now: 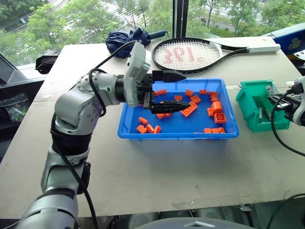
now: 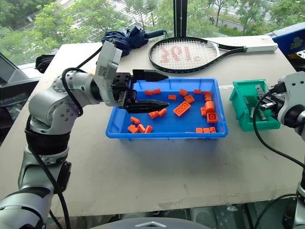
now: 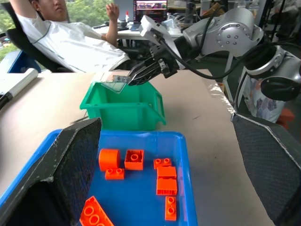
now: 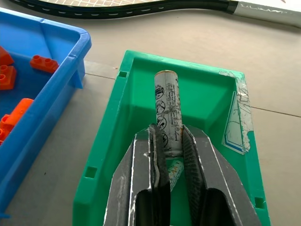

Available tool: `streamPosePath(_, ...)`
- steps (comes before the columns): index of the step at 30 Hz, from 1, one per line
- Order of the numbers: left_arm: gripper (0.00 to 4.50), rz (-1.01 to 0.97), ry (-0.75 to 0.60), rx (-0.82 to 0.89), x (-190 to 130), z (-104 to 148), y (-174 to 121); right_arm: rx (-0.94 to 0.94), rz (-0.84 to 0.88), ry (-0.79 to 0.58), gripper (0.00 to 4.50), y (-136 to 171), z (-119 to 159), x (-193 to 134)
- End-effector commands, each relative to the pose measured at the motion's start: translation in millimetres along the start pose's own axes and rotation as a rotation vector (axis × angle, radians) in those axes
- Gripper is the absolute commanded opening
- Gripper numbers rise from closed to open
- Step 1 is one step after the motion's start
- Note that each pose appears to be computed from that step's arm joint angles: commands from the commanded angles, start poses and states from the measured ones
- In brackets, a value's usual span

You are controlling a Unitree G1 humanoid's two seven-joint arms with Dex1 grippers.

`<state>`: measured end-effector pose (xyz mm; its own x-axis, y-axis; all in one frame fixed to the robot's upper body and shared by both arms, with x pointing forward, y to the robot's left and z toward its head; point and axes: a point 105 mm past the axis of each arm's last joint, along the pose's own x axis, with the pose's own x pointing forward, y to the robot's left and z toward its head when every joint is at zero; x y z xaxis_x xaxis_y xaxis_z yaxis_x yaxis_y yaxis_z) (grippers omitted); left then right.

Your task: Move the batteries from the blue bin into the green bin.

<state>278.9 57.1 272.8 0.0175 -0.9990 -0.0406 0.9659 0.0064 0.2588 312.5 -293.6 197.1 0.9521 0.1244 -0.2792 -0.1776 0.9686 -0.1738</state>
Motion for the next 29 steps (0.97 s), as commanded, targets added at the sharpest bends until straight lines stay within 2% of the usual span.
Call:
streamPosePath(1,4.5,0.001,-0.015,0.049,-0.8,9.0,0.5,-0.025,-0.019,-0.039,1.44,-7.2,7.9,-4.1)
streamPosePath(2,4.5,0.013,-0.011,0.044,-2.9,7.4,0.8,-0.031,-0.035,-0.05,1.75,-9.6,9.4,-4.5)
streamPosePath(3,4.5,0.022,-0.007,0.04,-4.3,6.3,1.0,-0.035,-0.047,-0.058,2.38,-11.4,10.7,-4.8)
streamPosePath(4,4.5,0.038,-0.004,0.04,-7.0,5.0,0.5,-0.052,-0.067,-0.081,2.72,-13.8,14.1,-5.4)
streamPosePath(5,4.5,0.054,-0.009,0.033,-10.2,5.2,-0.9,-0.074,-0.056,-0.113,3.24,-11.7,18.2,-6.2)
streamPosePath(6,4.5,0.066,-0.019,0.019,-13.5,6.1,-3.5,-0.085,-0.022,-0.141,3.42,-6.2,20.3,-7.5)
streamPosePath(8,4.5,0.089,-0.008,-0.017,-25.0,1.5,-16.8,-0.09,0.138,-0.223,3.42,19.0,18.5,-14.4)
streamPosePath(12,4.5,0.225,0.029,-0.108,-50.1,-15.8,-33.7,-0.07,0.351,-0.273,3.42,50.4,-2.7,-33.0)
streamPosePath(16,4.5,0.463,-0.005,-0.172,-71.2,-29.9,-34.4,-0.094,0.453,-0.255,3.42,59.3,-32.1,-51.8)
streamPosePath(19,4.5,0.56,0.045,-0.234,-88.1,-51.6,-61.2,-0.045,0.604,-0.179,3.42,72.4,-63.3,-74.8)
streamPosePath(22,4.5,0.597,0.118,-0.29,-96.9,-73.6,-87.0,-0.021,0.669,-0.098,3.42,73.8,-87.9,-86.2)
streamPosePath(26,4.5,0.581,0.285,-0.303,-96.1,-113.5,-123.6,-0.026,0.66,-0.036,4.45,61.2,-116.1,-86.3)
streamPosePath(29,4.5,0.604,0.345,-0.285,-99.6,-138.2,-131.4,-0.048,0.656,-0.029,4.45,56.2,-126.9,-82.9)
